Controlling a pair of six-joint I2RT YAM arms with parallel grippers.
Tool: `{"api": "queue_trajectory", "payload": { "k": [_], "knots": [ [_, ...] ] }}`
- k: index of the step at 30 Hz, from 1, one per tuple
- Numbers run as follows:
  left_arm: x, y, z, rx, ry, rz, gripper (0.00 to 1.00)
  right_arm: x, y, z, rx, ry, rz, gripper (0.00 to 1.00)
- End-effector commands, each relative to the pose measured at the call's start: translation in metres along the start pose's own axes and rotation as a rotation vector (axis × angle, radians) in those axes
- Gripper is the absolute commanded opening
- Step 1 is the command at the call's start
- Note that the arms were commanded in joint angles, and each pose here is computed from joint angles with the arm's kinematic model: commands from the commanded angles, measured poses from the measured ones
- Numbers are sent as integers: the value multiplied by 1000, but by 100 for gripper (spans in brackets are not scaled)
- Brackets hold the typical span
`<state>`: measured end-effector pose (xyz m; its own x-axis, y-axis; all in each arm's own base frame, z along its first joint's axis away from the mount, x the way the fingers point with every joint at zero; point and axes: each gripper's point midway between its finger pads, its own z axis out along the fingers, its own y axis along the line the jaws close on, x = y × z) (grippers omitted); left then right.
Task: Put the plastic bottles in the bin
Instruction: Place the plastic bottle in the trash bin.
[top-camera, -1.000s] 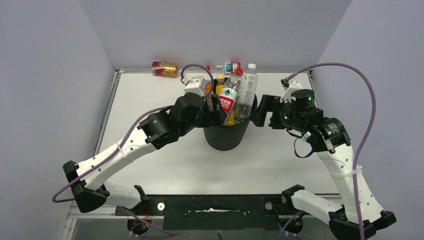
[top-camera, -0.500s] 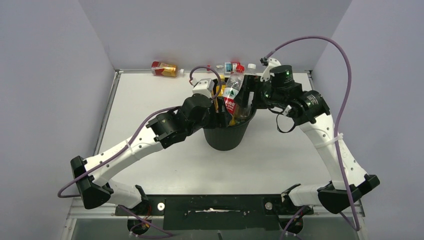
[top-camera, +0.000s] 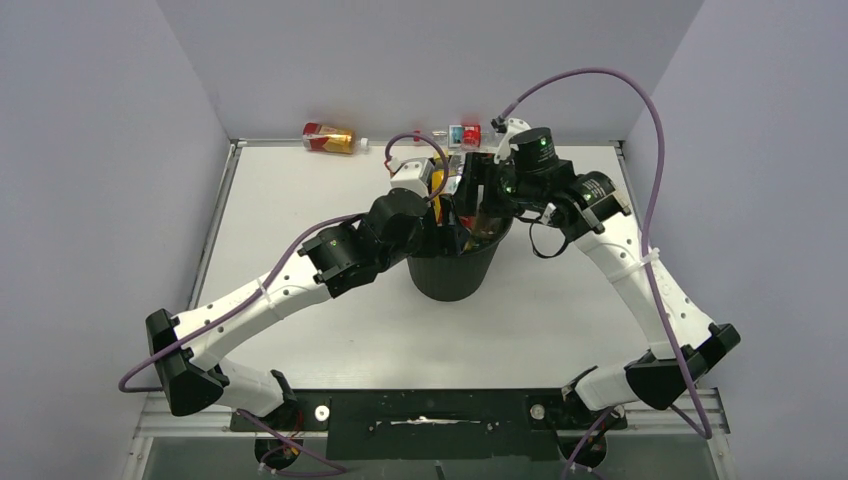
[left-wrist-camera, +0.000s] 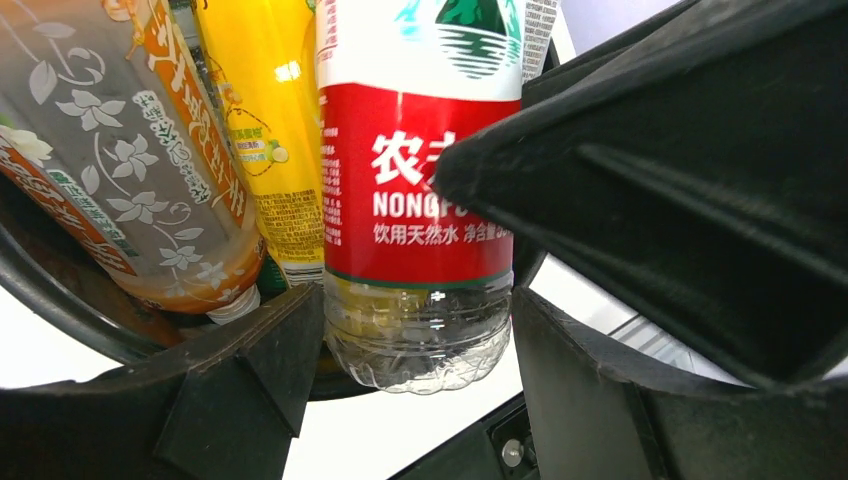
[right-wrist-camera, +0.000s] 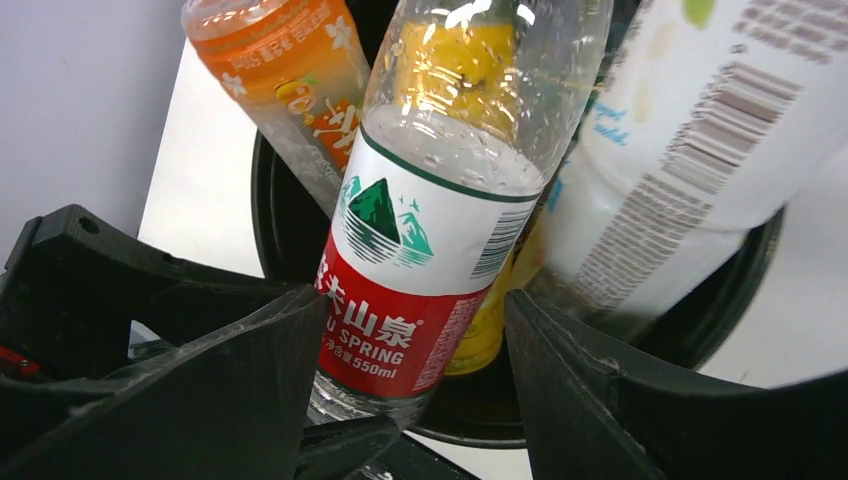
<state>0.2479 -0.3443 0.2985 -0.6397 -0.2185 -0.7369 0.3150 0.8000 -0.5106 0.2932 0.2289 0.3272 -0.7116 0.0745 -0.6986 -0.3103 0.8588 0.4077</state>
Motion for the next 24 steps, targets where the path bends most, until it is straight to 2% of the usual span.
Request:
{"api": "queue_trajectory", "payload": {
  "k": [1, 7, 18, 24],
  "knots": [
    [0, -11, 1, 41, -6, -10, 68, -6, 18, -4, -15, -26, -30, 64],
    [-4, -15, -6, 46, 2, -9, 72, 19, 3, 3, 133, 36, -57, 48],
    [-9, -6, -37, 32, 1, -24, 75, 27, -29, -2, 305, 34, -69, 42],
    [-25, -9, -49, 44, -46, -43, 72, 29, -41, -8, 377, 29, -87, 40]
  ]
}}
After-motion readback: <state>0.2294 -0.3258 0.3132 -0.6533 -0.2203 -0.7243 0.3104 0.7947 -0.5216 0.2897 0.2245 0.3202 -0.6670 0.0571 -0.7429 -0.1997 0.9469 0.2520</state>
